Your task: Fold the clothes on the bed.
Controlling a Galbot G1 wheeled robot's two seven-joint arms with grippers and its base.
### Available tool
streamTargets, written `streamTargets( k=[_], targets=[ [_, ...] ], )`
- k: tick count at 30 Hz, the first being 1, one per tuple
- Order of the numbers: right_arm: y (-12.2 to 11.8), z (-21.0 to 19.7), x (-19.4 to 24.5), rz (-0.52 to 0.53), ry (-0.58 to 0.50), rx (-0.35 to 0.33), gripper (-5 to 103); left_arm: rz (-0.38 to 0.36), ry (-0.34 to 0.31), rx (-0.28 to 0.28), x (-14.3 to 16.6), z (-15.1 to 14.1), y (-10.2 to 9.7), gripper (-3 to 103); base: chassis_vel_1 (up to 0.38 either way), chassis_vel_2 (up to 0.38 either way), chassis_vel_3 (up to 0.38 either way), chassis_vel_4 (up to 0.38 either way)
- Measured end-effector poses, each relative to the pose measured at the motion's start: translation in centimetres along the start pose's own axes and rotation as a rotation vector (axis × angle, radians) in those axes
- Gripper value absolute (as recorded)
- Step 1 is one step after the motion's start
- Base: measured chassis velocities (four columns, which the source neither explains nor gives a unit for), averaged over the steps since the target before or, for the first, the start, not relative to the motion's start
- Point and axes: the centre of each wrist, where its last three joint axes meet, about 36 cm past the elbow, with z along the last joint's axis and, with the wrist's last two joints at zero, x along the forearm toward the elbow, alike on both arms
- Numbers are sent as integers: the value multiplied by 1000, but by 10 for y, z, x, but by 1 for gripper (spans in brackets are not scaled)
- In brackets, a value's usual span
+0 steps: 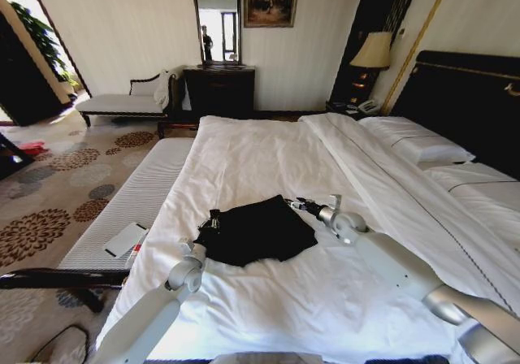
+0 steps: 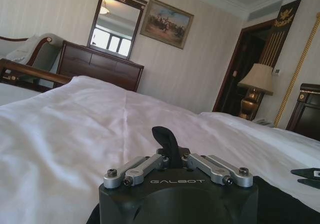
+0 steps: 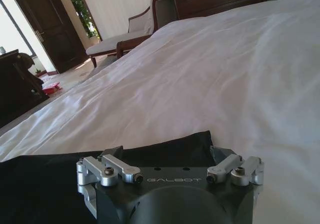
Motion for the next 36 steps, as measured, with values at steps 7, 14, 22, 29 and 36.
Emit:
streamTargets(
  k=[7,14,22,29,36],
  targets=[
    [-17,-12,-29,33,3,59,100,6,-2,10,-3,0,-4,5,0,0,0,0],
    [-23,-25,-56,66,31,95,100,12,-3,14,-4,0,-4,5,0,0,0,0],
    [-21,-12,-73,81,76,121,100,16,-10,24,-4,-2,-8,5,0,0,0,0],
    [-25,-4,-84,107,94,130,93,13,-7,20,-4,-2,-6,5,0,0,0,0],
    [-21,0,-89,99,104,146,66,11,-3,17,-1,-1,-4,5,0,0,0,0]
  ],
)
